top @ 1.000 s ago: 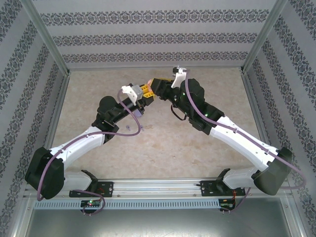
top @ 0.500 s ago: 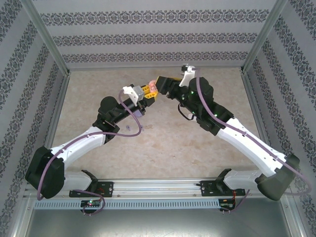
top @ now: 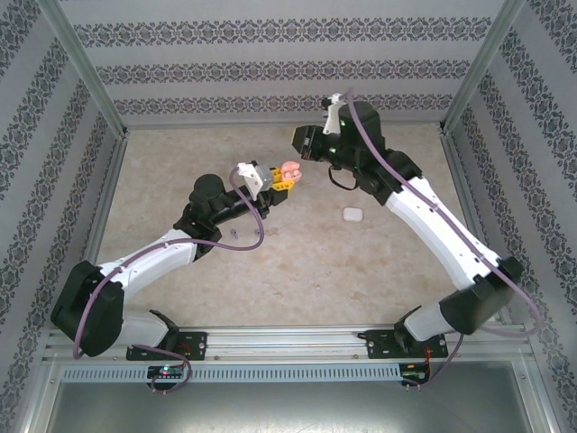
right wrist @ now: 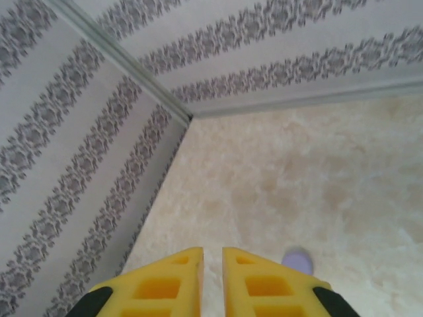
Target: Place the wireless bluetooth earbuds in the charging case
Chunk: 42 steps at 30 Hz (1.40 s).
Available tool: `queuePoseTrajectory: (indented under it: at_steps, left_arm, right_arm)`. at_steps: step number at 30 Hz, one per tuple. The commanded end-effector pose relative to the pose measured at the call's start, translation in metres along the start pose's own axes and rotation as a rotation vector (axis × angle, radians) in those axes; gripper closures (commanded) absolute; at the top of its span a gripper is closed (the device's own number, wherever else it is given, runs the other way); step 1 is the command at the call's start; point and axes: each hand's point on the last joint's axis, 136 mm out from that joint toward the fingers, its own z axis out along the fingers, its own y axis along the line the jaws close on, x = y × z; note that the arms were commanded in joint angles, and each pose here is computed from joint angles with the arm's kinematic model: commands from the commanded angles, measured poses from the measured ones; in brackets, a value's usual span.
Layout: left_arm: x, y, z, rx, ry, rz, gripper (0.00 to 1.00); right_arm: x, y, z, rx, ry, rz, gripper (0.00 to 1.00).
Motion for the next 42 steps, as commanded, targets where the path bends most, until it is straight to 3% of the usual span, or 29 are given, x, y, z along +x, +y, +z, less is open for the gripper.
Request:
queuePoseTrajectory:
  at_steps: [1,7,15,17,20,24,26,33,37,42]
  left_arm:
    - [-0.007,-0.013,0.004,0.062,-0.011,0.030,1.00]
    - [-0.007,-0.010,0.009,0.054,-0.005,0.032,1.00]
    - [-0.009,0.007,0.018,-0.018,-0.005,0.029,1.00]
    - [-0.008,0.010,0.020,-0.027,-0.006,0.013,1.00]
    - [-0.003,0.014,0.025,-0.038,-0.007,-0.031,1.00]
    - [0.025,0.021,0.040,-0.055,0.084,-0.202,1.00]
    - [0.045,0.026,0.049,-0.070,0.163,-0.320,1.00]
    - [0.138,0.026,0.085,-0.126,0.449,-0.783,1.00]
    - [0.177,0.013,0.104,-0.125,0.511,-0.939,1.00]
    - [0.217,-0.003,0.121,-0.167,0.585,-1.090,1.00]
  right_arm:
    - [0.012,0.001,0.008,-0.028,0.113,-0.006,0.85]
    - [0.036,0.001,0.019,-0.070,0.236,0.010,0.89]
    - [0.079,0.005,-0.020,-0.119,0.326,0.037,0.91]
    - [0.079,0.000,-0.029,-0.114,0.304,0.052,0.91]
    - [0.057,-0.031,-0.044,0.002,0.170,0.086,0.89]
    - [0.029,-0.094,-0.072,0.202,-0.044,0.178,0.83]
    - [0.031,-0.121,-0.081,0.267,-0.087,0.217,0.79]
    - [0.068,-0.175,-0.081,0.389,-0.054,0.286,0.60]
    - [0.079,-0.193,-0.078,0.430,-0.032,0.300,0.47]
    - [0.082,-0.203,-0.077,0.451,-0.021,0.314,0.39]
